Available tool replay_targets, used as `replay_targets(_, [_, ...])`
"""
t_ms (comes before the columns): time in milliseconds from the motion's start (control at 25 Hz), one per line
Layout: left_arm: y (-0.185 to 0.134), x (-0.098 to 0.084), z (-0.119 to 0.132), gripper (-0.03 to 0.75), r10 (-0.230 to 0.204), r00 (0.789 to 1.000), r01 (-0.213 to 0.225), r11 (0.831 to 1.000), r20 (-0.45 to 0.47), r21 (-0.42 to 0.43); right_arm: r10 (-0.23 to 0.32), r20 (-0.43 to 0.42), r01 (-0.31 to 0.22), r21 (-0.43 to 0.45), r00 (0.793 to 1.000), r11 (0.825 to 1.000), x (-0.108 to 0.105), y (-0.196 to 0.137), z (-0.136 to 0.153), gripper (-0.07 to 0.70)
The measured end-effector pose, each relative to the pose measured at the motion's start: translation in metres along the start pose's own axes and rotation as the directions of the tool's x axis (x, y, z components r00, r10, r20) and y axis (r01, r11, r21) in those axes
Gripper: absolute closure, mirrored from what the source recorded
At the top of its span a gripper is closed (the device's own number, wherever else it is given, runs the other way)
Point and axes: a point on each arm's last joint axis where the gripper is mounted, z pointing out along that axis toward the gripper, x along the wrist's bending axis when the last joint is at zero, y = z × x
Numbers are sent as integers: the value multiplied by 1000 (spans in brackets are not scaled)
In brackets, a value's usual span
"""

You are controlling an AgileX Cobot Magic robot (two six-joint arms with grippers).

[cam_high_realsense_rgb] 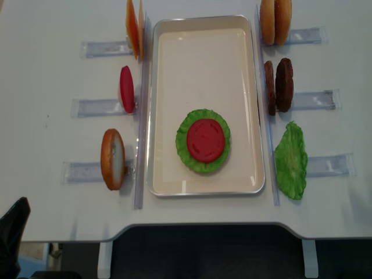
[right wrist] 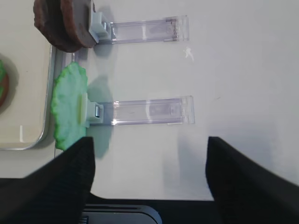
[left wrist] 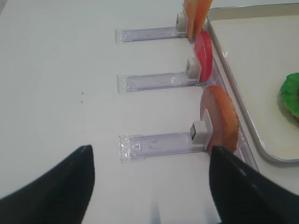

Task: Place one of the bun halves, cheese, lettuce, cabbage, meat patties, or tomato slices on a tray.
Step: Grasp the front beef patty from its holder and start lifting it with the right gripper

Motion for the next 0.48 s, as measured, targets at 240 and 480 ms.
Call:
replay_targets(240, [0,0,0,137,0,1000,0,1000,0,0,-6,-5,6,51,1000,999,0,35,1,145])
replay_targets(480, [0,0,0,137,0,1000,0,1000,0,0,-22,-8,22,130,1000,991,-4,76,16,145])
